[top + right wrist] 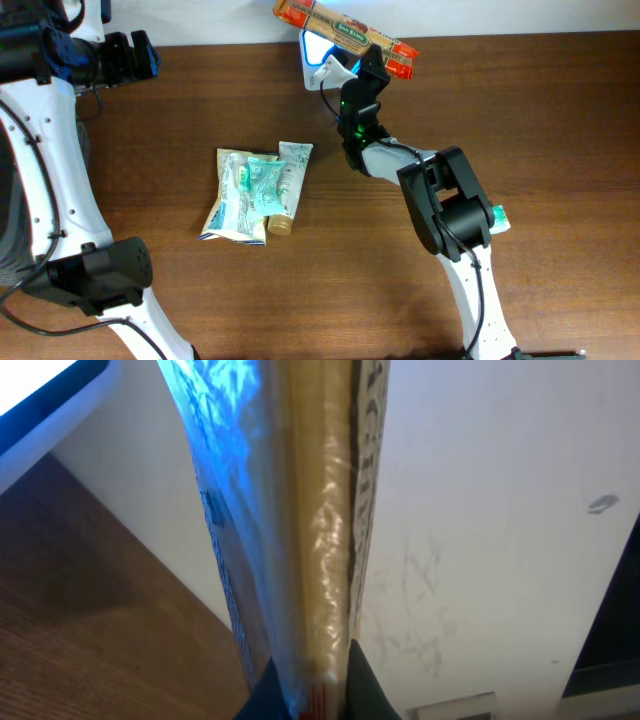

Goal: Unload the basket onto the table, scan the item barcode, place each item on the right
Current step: 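Lift the snack pack with the right gripper up to the scanner, then carry the snack pack right and set it on the table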

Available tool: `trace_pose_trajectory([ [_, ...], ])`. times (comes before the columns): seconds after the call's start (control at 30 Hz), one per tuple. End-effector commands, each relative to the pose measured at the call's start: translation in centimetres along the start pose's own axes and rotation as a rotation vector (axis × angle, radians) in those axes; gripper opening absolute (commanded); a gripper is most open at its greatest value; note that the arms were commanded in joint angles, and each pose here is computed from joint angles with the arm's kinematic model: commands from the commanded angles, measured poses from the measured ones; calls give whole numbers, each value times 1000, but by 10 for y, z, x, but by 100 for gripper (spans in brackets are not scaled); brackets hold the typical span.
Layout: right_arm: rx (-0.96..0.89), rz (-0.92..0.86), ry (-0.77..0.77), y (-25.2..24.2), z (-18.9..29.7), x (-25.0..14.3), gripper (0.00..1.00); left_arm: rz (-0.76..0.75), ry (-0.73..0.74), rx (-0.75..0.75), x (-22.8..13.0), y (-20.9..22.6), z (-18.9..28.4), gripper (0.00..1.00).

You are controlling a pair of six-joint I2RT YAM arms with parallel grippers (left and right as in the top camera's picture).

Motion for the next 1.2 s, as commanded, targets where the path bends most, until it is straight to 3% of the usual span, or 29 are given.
trace_pose_trajectory([
  [0.0,-107,-164,-62,-39,-1,28,4,-4,4,1,0,2,-3,99],
  [0.23,-239,-267,8,-117,23,58,4,-4,4,1,0,2,-3,99],
  [0.37,-116,-275,85,-171,60,81,4,-4,4,1,0,2,-3,99],
  [0.47,2,-404,142,-209,104,83,4,-4,4,1,0,2,-3,99],
  [0.53,180,-557,207,-222,139,69,4,-4,4,1,0,2,-3,99],
  [0.67,706,-888,484,-230,193,15,4,-4,4,1,0,2,-3,99],
  [0.8,854,-969,937,-221,196,-71,4,-4,4,1,0,2,-3,99],
  [0.93,850,-939,1290,-179,200,-153,4,-4,4,1,0,2,-3,99],
  [1.07,842,-891,1455,-131,212,-218,4,-4,4,1,0,2,-3,99],
  [1.17,643,-920,1550,-124,207,-263,4,-4,4,1,0,2,-3,99],
])
Point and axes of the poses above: each gripper's point midway between its finger pads, its own z axis back along the fingers, its own y axis along the line the jaws close on, x = y × z, the point moved 7 cm from there along z, back along the fingers, and after that the axes turned 7 degrees about -z, right-handed, at the moved point
